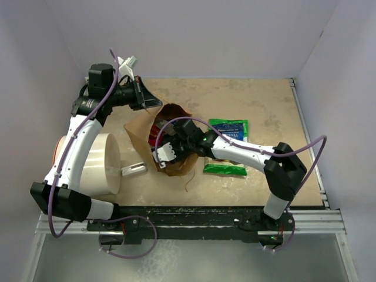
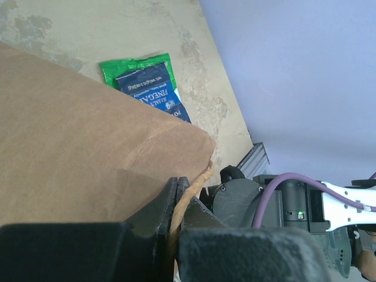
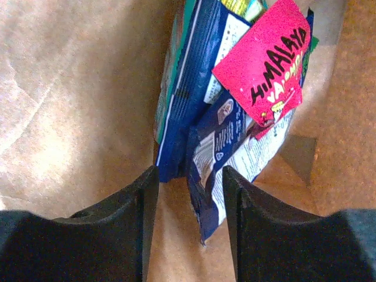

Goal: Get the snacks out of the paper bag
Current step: Take out the snack from the paper bag, then place the snack at the center of the board.

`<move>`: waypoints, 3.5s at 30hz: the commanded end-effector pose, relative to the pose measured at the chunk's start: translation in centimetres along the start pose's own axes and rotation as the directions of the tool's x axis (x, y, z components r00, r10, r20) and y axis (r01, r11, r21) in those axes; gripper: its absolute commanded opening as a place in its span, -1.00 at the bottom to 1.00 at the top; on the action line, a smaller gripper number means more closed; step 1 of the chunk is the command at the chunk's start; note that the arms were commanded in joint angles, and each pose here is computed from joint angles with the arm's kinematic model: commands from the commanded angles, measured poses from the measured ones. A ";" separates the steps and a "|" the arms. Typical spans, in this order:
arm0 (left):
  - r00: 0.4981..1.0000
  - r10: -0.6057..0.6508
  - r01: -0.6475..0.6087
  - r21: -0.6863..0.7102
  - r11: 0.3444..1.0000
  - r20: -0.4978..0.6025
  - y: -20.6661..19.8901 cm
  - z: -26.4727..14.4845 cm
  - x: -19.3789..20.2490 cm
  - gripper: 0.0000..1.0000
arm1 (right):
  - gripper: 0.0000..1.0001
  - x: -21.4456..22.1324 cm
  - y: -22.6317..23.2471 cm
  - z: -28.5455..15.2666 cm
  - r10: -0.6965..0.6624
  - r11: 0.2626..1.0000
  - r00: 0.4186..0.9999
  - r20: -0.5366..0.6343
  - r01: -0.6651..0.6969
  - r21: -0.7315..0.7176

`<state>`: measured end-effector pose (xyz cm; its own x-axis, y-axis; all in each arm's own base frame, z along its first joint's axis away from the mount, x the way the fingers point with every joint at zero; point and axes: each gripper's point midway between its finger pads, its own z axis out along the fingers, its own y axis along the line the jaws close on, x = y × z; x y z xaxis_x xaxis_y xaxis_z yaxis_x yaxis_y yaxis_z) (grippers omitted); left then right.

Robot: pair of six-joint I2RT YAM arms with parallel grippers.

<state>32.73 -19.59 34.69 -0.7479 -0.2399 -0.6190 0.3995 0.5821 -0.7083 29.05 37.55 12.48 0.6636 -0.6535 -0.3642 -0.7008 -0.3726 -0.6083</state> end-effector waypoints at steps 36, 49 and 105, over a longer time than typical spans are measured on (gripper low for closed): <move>0.999 0.031 -0.032 0.039 0.999 0.034 -1.6 -1.4 -0.1 -1.00 | -1.00 1.5 -6.5 -0.9 0.040 0.962 0.999 -0.003 -0.038 0.270; 0.997 0.044 -0.046 0.025 0.999 0.066 -1.4 -1.1 -1.2 -1.00 | -1.00 -1.7 -4.9 -10.3 0.344 0.930 0.939 0.023 -0.344 0.130; 0.996 0.059 -0.061 0.033 0.998 0.065 -1.9 -1.3 -1.7 -1.00 | -1.00 22.0 -2.6 -22.5 0.699 0.673 0.521 -0.490 -0.245 0.698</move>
<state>32.82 -19.33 35.02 -0.7494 -0.2566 -0.6104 0.3751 0.5952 -0.7107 38.45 9.17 20.76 -0.3117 -0.9099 -0.2737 -0.5003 0.4021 -0.7668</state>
